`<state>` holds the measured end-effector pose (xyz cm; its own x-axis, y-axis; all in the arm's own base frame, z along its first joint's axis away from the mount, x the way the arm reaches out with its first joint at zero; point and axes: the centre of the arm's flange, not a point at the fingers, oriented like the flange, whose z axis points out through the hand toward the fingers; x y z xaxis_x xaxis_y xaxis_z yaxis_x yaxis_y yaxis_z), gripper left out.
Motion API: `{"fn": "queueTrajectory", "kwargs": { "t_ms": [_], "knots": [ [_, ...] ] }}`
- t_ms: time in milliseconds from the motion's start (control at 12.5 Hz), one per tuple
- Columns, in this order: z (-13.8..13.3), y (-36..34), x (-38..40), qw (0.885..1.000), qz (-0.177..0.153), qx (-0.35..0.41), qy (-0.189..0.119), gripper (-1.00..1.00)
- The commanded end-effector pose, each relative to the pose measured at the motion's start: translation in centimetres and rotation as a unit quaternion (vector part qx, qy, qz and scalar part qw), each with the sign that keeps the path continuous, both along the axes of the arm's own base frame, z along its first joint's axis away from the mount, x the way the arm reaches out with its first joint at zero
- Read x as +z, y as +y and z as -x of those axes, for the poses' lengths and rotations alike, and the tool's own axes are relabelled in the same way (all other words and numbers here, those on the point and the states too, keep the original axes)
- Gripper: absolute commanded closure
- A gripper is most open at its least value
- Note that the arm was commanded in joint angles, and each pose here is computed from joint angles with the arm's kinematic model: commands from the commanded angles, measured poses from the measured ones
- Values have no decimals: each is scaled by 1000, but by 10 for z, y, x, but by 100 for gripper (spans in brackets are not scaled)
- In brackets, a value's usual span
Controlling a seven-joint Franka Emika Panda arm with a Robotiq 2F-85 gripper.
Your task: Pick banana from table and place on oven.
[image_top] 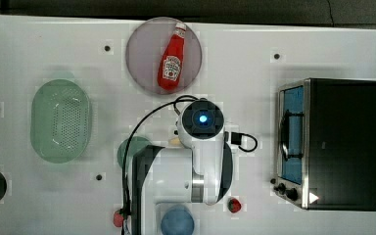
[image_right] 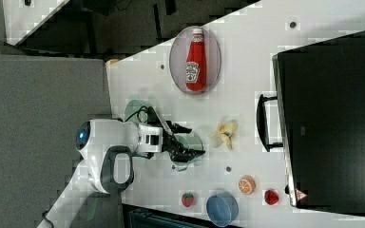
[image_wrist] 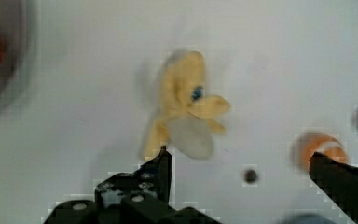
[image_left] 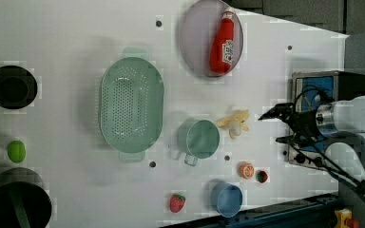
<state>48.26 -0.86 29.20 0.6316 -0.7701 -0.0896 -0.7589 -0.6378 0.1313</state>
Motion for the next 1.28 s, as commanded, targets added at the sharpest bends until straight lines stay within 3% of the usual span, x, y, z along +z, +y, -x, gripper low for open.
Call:
{"fn": "queueTrajectory", "kwargs": {
  "t_ms": [80,240,560,800,880,1280],
  "knots": [
    [-9,-9,-26,999,-1,-19,-44,-100],
    [-11,-3,-55,999,-2,-14,-46,-100],
    [-3,9,-105,1000,-6,-11,-19,-100],
    [-1,12,-125,1000,-7,-10,-23,-100],
    [-1,13,-129,1000,-8,-9,-26,-92],
    [-3,15,-130,999,-8,-7,-35,28]
  ]
}}
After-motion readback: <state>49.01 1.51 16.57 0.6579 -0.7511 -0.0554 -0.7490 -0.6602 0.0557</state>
